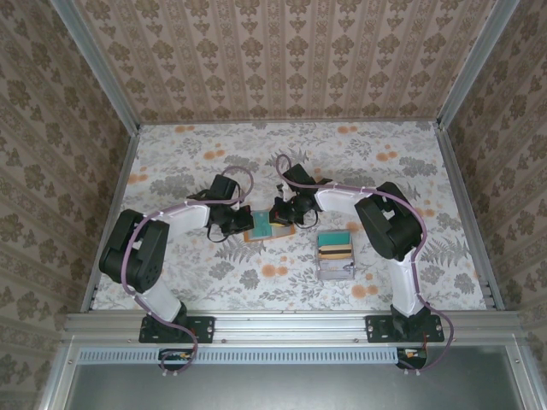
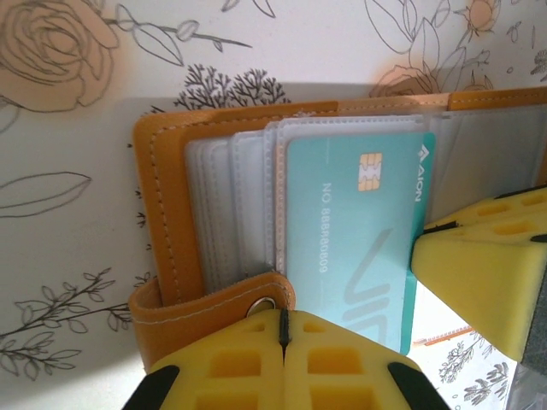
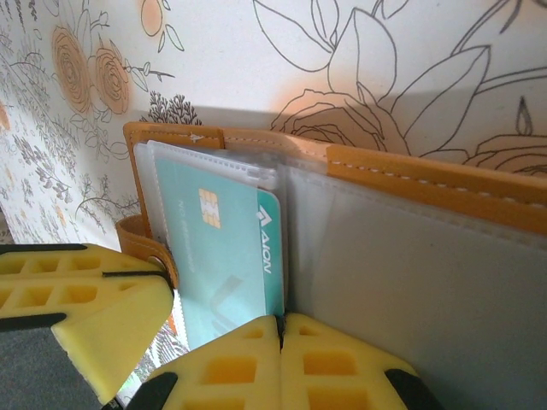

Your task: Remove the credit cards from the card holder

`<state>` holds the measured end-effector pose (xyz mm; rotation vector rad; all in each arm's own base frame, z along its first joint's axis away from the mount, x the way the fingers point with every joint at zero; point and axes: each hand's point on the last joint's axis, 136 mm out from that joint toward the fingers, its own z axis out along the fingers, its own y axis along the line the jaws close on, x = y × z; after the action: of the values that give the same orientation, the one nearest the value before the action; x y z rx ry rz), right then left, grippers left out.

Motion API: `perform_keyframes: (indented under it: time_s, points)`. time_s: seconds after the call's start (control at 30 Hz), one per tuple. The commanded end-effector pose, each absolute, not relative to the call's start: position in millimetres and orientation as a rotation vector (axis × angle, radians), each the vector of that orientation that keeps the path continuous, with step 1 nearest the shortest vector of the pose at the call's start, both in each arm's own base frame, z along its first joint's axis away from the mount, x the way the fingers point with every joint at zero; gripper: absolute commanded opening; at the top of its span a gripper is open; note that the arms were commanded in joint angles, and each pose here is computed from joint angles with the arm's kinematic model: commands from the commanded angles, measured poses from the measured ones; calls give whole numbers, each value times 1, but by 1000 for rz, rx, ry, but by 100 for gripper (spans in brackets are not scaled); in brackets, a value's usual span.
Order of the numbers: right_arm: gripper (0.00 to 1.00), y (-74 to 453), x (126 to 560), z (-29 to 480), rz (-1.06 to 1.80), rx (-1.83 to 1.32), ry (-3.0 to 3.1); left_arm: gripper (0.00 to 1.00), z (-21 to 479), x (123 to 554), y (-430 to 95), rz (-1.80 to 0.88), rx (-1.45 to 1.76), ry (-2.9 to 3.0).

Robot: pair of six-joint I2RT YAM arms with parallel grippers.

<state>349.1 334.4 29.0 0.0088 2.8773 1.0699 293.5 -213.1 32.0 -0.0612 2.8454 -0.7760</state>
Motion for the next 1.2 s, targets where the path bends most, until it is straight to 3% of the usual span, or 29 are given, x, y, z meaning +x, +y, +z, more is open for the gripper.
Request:
perform_keyframes:
  time_s: [0.0, 0.53, 0.67, 0.83, 0.97, 1.17]
  points:
    - [0, 320, 349, 31, 1030, 22, 2878, 0, 12, 278, -185, -654, -123, 2930]
    - [0, 324, 349, 39, 1054, -1, 2864, 0, 27, 284, -191, -708, -118, 2888]
    - [0, 331, 346, 36, 1069, -26, 2874, 14, 40, 290, -199, -745, -82, 2852]
    - [0, 339, 344, 34, 1078, -49, 2882, 22, 44, 292, -211, -774, -33, 2842]
    - [0, 341, 343, 33, 1079, -52, 2886, 18, 44, 296, -215, -793, -35, 2832]
    - [0, 341, 341, 32, 1074, -52, 2890, 5, 35, 291, -225, -779, 0, 2862]
